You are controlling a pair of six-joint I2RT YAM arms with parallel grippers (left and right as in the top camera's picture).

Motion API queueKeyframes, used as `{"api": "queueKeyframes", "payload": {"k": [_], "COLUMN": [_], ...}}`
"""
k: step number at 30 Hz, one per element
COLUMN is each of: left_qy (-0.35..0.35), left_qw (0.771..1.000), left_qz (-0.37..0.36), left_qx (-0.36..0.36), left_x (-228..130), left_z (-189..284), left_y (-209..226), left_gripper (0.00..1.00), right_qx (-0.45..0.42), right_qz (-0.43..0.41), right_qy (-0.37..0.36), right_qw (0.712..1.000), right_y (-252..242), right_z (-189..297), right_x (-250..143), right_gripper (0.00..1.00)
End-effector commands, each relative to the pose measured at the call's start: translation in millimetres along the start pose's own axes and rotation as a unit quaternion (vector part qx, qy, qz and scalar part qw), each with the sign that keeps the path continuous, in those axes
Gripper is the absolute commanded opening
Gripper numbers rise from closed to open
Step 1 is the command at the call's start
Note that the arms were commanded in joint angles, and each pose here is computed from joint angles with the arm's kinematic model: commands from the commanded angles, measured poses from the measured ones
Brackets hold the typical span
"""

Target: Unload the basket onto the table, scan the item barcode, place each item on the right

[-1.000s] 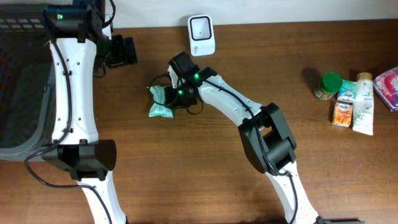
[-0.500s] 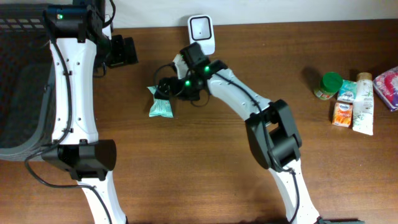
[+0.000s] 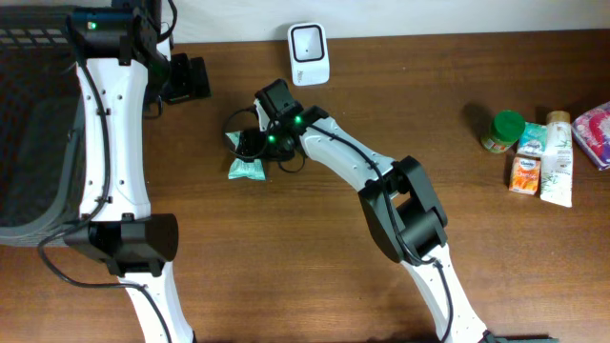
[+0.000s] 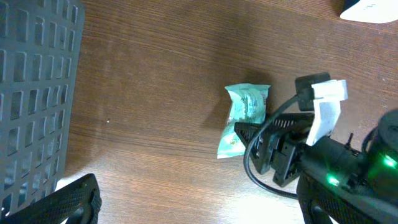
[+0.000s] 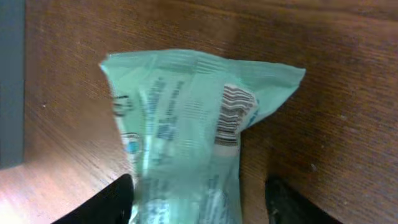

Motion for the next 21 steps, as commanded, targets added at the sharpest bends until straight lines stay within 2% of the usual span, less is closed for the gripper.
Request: {"api": "queueKeyframes", "payload": {"k": [1,2,3,9,10,12,14,15,17,21], "left_qy": [-0.011,-0.011,-0.011,-0.011,-0.011,-0.011,-0.011,-0.011,-0.011,-0.011], "left_qw": [1.000,1.000,1.000,1.000,1.000,1.000,1.000,1.000,1.000,1.000], "left_qz": [-0.007,-0.007,-0.007,-0.007,-0.007,-0.007,-0.007,-0.007,-0.007,-0.007], "left_qx": [0.002,0.002,0.002,0.002,0.002,0.002,0.002,0.002,0.002,0.002], "left_x": [0.1,0.1,0.1,0.1,0.1,0.1,0.1,0.1,0.1,0.1], "left_z": [9.0,9.0,9.0,9.0,9.0,9.0,9.0,9.0,9.0,9.0], "left_y": [-0.2,-0.2,-0.2,-0.2,-0.2,-0.2,-0.2,-0.2,-0.2,-0.2], "left_gripper": [0.99,0.99,0.99,0.99,0.99,0.99,0.99,0.99,0.99,0.99], "right_qx": [-0.031,-0.034,-0.038,-0.098,-0.108,-0.151,-0.223,-0.228,-0.227,-0.225], "right_qz": [-0.011,-0.018,-0.028,-0.095,-0.097,-0.115,-0.147,-0.156,-0.157,-0.109], "right_qy": [0.003,0.006,0.010,0.050,0.062,0.090,0.104,0.106,0.101,0.079], "right_qw": [0.999,0.999,0.999,0.989,0.987,0.978,0.958,0.955,0.956,0.965], "right_y": [-17.6,-21.5,-27.2,-75.9,-85.7,-113.2,-150.4,-155.5,-152.8,-111.8], "right_z": [-7.8,-4.1,1.9,89.2,104.9,128.7,151.7,160.9,172.9,194.8], "right_x": [-1.6,-0.8,0.7,1.6,-1.6,-12.9,-21.6,-21.7,-17.3,-4.5], "right_gripper": [0.29,0.14,0.09,0.11,0.17,0.40,0.50,0.54,0.59,0.61]}}
Point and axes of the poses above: each gripper's point midway between its finger pads, its own z axis back along the fingers, its own y axis along the line the jaws close on, x = y × z, the point moved 2 cm from there along z, back along the fingers, and after that the axes turned 8 degrees about -z, right-handed, at the moved point
